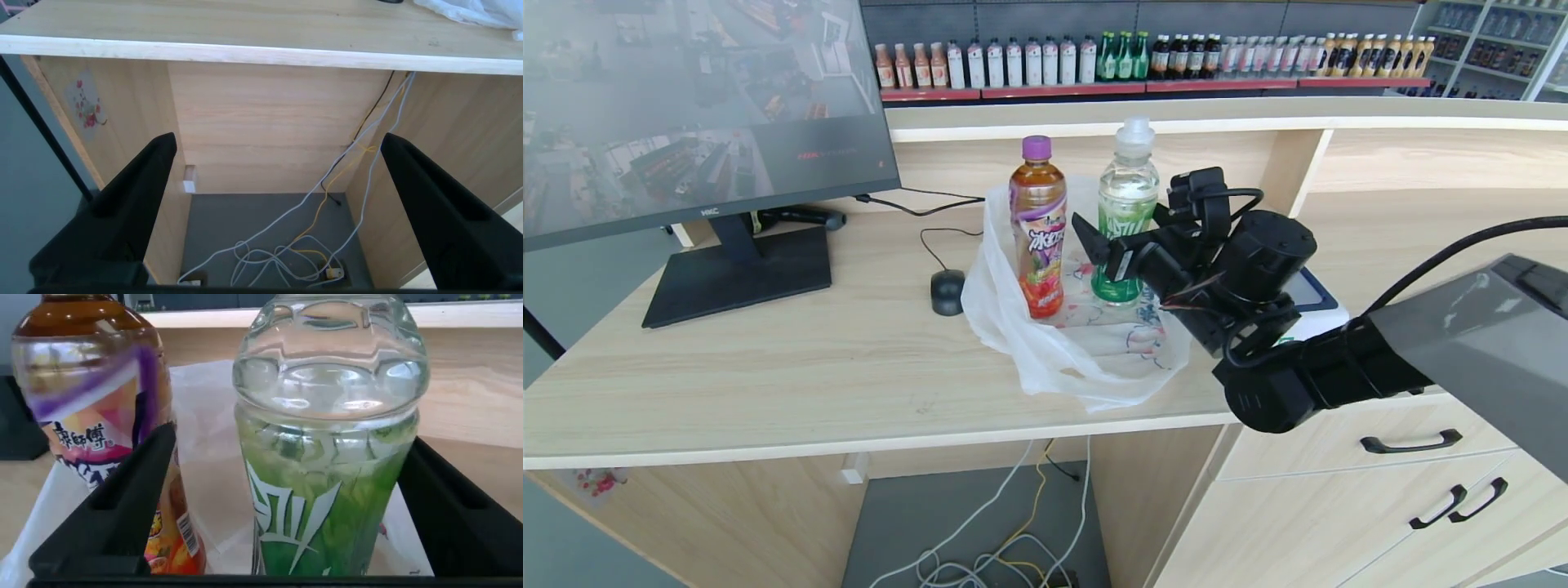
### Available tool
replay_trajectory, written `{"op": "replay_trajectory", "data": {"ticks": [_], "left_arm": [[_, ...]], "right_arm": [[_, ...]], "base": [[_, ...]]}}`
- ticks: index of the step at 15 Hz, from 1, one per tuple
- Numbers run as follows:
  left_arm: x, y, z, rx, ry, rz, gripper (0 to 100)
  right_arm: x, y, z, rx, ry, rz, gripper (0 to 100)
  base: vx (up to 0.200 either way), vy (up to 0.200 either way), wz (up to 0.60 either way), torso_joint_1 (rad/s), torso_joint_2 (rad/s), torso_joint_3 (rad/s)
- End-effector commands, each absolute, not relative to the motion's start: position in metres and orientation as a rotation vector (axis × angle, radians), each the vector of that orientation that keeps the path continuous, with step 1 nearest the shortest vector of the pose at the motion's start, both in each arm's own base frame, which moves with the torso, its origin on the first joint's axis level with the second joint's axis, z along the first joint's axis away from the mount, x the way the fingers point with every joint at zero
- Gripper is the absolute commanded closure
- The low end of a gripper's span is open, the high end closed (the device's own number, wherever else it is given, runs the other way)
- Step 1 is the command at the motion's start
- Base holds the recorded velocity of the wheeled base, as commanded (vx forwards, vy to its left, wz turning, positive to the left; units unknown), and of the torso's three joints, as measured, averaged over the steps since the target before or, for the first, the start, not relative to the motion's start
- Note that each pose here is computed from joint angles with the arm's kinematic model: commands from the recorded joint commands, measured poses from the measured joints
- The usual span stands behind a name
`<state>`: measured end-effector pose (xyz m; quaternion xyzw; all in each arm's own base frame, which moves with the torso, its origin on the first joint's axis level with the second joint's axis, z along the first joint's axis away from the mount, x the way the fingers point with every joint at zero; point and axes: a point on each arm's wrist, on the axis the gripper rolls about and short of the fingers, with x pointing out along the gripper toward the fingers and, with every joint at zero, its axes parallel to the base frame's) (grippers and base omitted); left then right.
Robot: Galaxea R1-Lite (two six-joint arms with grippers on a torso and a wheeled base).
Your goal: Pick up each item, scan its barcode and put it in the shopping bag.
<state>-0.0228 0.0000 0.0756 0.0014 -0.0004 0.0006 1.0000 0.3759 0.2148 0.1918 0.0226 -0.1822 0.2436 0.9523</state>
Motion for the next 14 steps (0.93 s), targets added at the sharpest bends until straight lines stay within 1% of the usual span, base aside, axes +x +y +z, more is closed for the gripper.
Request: {"op": "replay_trajectory", "data": {"ticks": [1, 4, 5, 9, 10, 11, 14], "left_arm": [[-0.023, 0.000, 0.076, 0.003, -0.002, 0.002, 0], [-0.023, 0.000, 0.076, 0.003, -0.002, 0.003, 0], [-0.023, 0.000, 0.076, 0.003, -0.002, 0.000, 0], [-0.023, 0.000, 0.076, 0.003, -0.002, 0.002, 0], [-0.023, 0.000, 0.076, 0.003, -0.002, 0.003, 0], [-0.023, 0.000, 0.076, 0.003, -0.002, 0.002, 0], [-0.023, 0.000, 0.076, 0.003, -0.002, 0.002, 0]], "right_arm": [[0.350, 0.212, 0.205, 0.050, -0.377, 0.520, 0], [0.312, 0.201, 0.216, 0.044, -0.372, 0.546, 0], [0.284, 0.192, 0.217, 0.039, -0.353, 0.567, 0], [0.222, 0.161, 0.221, 0.018, -0.349, 0.594, 0], [0.221, 0.160, 0.221, 0.016, -0.349, 0.593, 0], [0.204, 0.148, 0.217, 0.014, -0.330, 0.594, 0], [0.192, 0.139, 0.218, 0.012, -0.340, 0.591, 0]], "base": [[0.000, 0.000, 0.00, 0.000, 0.00, 0.000], [0.000, 0.000, 0.00, 0.000, 0.00, 0.000], [0.000, 0.000, 0.00, 0.000, 0.00, 0.000], [0.000, 0.000, 0.00, 0.000, 0.00, 0.000], [0.000, 0.000, 0.00, 0.000, 0.00, 0.000], [0.000, 0.000, 0.00, 0.000, 0.00, 0.000], [0.000, 0.000, 0.00, 0.000, 0.00, 0.000]]}}
